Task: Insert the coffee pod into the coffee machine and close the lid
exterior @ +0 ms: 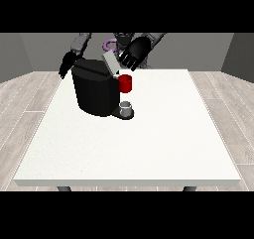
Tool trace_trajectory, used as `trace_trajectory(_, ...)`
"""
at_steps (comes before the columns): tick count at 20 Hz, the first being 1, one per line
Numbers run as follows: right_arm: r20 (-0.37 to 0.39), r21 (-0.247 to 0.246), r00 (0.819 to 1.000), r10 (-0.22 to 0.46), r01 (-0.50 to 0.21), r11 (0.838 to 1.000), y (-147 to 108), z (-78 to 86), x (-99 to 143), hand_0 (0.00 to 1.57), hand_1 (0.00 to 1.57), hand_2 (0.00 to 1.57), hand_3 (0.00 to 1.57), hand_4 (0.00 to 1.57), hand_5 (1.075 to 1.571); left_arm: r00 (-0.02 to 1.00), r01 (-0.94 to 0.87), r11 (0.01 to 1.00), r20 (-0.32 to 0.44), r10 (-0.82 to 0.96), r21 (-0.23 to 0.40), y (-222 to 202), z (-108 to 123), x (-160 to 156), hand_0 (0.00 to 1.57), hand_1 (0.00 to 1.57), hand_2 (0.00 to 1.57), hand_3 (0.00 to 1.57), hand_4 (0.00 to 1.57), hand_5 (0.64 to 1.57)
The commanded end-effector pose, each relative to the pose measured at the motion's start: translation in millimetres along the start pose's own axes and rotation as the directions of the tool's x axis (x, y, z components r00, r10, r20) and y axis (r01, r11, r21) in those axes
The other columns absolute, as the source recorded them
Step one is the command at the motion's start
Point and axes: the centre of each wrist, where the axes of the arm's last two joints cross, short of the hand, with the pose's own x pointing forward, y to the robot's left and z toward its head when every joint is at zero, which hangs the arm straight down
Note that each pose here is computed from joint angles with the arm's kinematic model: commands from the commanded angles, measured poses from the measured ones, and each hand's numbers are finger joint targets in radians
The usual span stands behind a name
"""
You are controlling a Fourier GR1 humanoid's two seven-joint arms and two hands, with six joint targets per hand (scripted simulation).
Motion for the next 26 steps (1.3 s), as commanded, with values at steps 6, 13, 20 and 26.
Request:
trace_trajectory(6,-0.018,-0.017,1.000,0.015,-0.016,1.000,-9,-16.1,25,0.00,0.00,0.00,0.00,0.00,1.571,1.000,0.021,1.000,0.001,-0.021,-0.016,3,-1,-3,1.19,1.19,1.26,1.23,0.47,1.571)
trace_trajectory(13,0.033,-0.042,0.999,-0.007,0.008,0.999,-5,-5.9,4,0.00,0.00,0.00,0.00,0.13,1.571,1.000,0.009,0.999,0.018,-0.009,-0.032,-14,-6,-3,1.21,1.21,1.25,1.22,0.43,1.571)
trace_trajectory(20,0.013,-0.055,1.000,-0.005,0.006,0.998,-5,-6.5,-6,0.00,0.00,0.00,0.00,0.16,1.571,0.998,0.034,0.999,0.053,-0.033,-0.019,5,-7,16,1.17,1.17,1.23,1.19,0.42,1.571)
trace_trajectory(26,0.042,-0.053,0.999,-0.002,0.004,0.999,-5,-20.2,21,0.00,0.00,0.00,0.00,0.00,1.571,0.999,0.039,0.998,0.036,-0.041,0.051,23,-2,12,1.22,1.22,1.26,1.21,0.38,1.571)
